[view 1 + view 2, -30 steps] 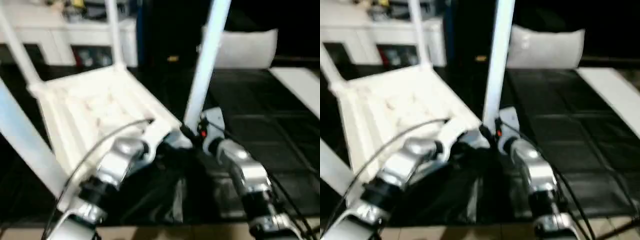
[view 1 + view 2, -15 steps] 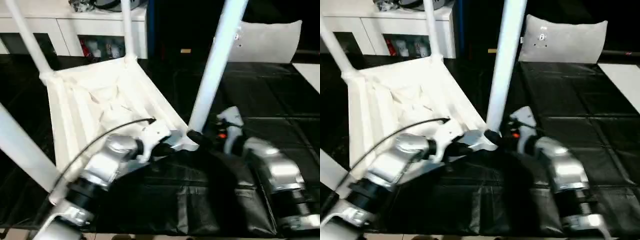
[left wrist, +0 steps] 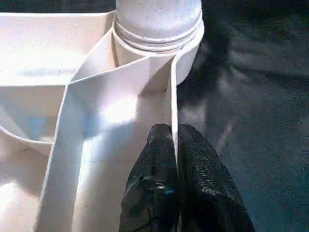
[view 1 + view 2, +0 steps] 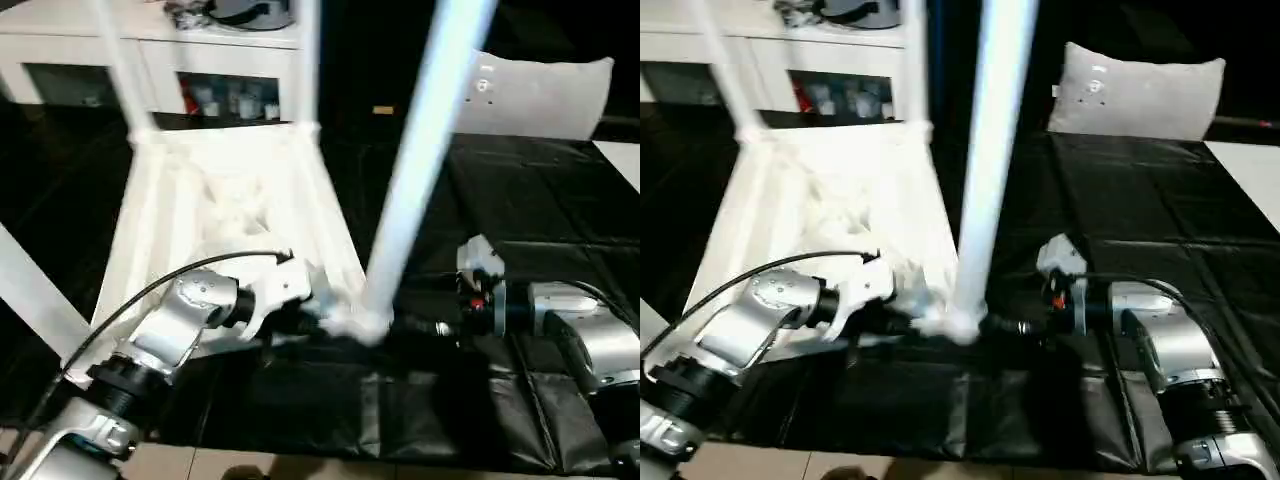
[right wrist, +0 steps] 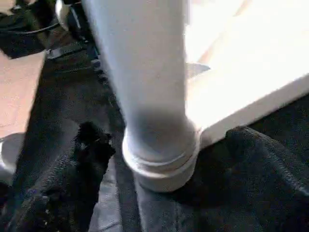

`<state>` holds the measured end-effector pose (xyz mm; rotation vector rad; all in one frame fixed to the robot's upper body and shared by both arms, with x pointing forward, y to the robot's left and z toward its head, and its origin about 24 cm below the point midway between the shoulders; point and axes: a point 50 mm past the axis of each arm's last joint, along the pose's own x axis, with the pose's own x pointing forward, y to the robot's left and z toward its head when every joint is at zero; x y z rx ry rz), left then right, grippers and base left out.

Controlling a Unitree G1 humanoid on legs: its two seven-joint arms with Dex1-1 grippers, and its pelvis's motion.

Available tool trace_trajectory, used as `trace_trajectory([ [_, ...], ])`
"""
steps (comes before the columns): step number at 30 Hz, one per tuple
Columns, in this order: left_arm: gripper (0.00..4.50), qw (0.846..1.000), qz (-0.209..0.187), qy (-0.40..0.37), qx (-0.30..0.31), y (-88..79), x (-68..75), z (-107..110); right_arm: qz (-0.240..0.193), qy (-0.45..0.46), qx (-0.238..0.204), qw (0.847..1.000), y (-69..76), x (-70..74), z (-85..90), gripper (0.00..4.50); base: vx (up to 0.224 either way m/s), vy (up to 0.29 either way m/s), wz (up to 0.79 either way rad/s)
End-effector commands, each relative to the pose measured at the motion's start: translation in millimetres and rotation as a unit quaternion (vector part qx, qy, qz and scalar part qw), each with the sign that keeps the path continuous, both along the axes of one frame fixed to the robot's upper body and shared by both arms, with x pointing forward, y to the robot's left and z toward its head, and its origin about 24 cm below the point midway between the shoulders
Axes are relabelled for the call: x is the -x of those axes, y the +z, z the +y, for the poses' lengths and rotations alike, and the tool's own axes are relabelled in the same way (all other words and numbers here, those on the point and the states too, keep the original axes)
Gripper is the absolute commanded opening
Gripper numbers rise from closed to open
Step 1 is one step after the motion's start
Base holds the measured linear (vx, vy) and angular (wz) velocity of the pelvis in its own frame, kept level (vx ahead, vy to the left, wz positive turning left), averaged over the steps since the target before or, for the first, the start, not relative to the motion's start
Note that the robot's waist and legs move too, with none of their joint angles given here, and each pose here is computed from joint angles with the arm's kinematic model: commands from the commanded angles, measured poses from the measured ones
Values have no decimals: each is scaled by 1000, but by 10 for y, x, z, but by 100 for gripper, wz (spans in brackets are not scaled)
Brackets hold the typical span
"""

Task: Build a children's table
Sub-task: Rotate leg to tighten

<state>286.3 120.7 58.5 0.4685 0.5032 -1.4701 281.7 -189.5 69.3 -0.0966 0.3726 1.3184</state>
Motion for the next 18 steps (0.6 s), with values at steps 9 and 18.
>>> trace_trajectory([
  [9,0,996,-12,-88,26,147,55,-227,21,58,-29,998,2,3,132,294,0,0,0],
  [18,0,996,-8,-83,25,125,55,-199,51,77,-48,995,-50,42,126,214,0,0,0],
])
